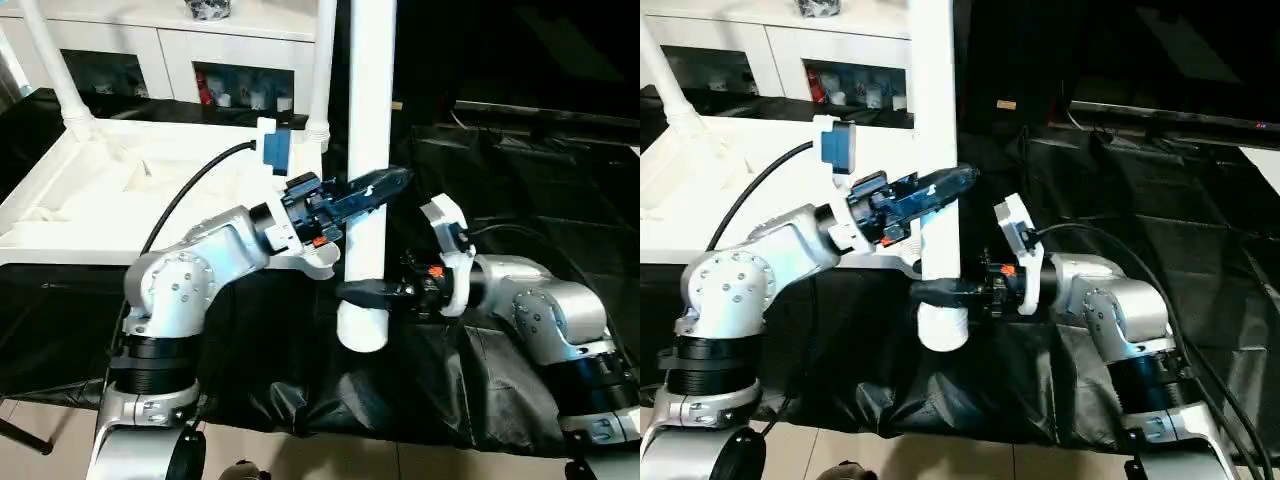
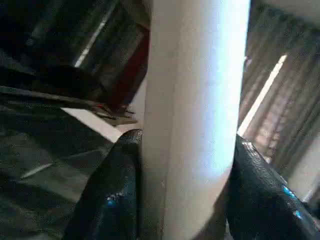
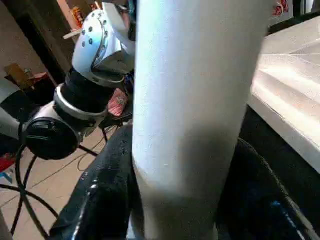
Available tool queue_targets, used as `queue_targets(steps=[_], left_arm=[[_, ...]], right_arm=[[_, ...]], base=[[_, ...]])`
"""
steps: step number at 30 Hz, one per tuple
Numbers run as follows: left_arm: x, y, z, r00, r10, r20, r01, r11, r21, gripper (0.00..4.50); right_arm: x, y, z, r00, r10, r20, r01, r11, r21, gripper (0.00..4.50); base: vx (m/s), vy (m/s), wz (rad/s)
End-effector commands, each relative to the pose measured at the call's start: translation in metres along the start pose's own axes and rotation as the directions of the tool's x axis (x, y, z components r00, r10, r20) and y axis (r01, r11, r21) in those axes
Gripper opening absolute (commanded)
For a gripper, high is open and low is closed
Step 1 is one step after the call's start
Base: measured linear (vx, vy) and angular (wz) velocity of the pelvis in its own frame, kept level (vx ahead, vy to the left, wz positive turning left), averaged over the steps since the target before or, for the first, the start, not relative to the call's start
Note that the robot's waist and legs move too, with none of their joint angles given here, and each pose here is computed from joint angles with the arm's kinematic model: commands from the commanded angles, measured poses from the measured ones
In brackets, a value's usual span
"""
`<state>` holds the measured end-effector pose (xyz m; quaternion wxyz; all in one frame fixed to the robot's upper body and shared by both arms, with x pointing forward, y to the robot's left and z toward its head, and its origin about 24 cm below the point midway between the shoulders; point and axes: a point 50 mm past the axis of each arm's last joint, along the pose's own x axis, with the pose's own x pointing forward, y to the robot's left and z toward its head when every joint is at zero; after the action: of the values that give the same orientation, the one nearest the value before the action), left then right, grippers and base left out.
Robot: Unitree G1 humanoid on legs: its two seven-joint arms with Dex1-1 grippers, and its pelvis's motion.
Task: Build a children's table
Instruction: Pick table leg
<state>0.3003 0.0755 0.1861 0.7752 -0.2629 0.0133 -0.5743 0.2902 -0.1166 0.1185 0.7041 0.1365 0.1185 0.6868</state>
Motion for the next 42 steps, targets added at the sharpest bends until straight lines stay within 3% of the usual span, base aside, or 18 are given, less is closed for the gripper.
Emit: queue_targets(steps=[1, 8, 9, 12, 15, 25, 32, 33, 42], left_arm=[[0.005, -0.004, 0.006, 1.0, 0.008, -0.002, -0.008, 0.999, 0.052, 1.88], [0.006, 0.003, 0.008, 0.985, 0.174, -0.005, -0.169, 0.963, 0.212, 1.85], [0.007, 0.005, 0.009, 0.975, 0.224, -0.005, -0.215, 0.94, 0.265, 1.85], [0.008, 0.006, 0.01, 0.966, 0.257, 0.007, -0.247, 0.922, 0.298, 1.85], [0.012, 0.005, 0.009, 0.962, 0.272, 0.028, -0.266, 0.91, 0.319, 1.85], [0.016, 0.002, -0.002, 0.968, 0.248, -0.028, -0.219, 0.899, 0.379, 1.85], [0.018, 0.003, -0.001, 0.969, 0.248, -0.025, -0.219, 0.895, 0.389, 1.85], [0.018, 0.004, -0.002, 0.968, 0.248, -0.026, -0.219, 0.893, 0.393, 1.85], [0.019, 0.004, -0.002, 0.97, 0.243, -0.024, -0.214, 0.895, 0.392, 1.85]], right_arm=[[-0.003, -0.007, 0.008, 0.996, -0.083, -0.009, 0.083, 0.996, -0.043, 2.63], [0.0, -0.013, 0.013, 0.98, -0.198, 0.0, 0.197, 0.975, -0.102, 3.19], [0.002, -0.017, 0.014, 0.967, -0.254, -0.004, 0.252, 0.962, -0.107, 3.35], [0.003, -0.025, 0.015, 0.94, -0.341, -0.013, 0.337, 0.932, -0.133, 3.51], [0.009, -0.032, 0.013, 0.914, -0.405, -0.027, 0.399, 0.909, -0.125, 3.51], [0.018, -0.031, 0.009, 0.925, -0.368, -0.092, 0.358, 0.928, -0.106, 3.51], [0.018, -0.032, 0.003, 0.925, -0.359, -0.129, 0.353, 0.933, -0.063, 3.51], [0.018, -0.032, 0.002, 0.927, -0.353, -0.13, 0.348, 0.936, -0.056, 3.25], [0.02, -0.031, 0.003, 0.931, -0.342, -0.124, 0.34, 0.94, -0.037, 2.51]], base=[[0.0, 0.0, 0.0], [0.0, 0.0, 0.0], [0.0, 0.0, 0.0], [0.0, 0.0, 0.0], [0.0, 0.0, 0.0], [0.0, 0.0, 0.0], [0.0, 0.0, 0.0], [0.0, 0.0, 0.0], [0.0, 0.0, 0.0]])
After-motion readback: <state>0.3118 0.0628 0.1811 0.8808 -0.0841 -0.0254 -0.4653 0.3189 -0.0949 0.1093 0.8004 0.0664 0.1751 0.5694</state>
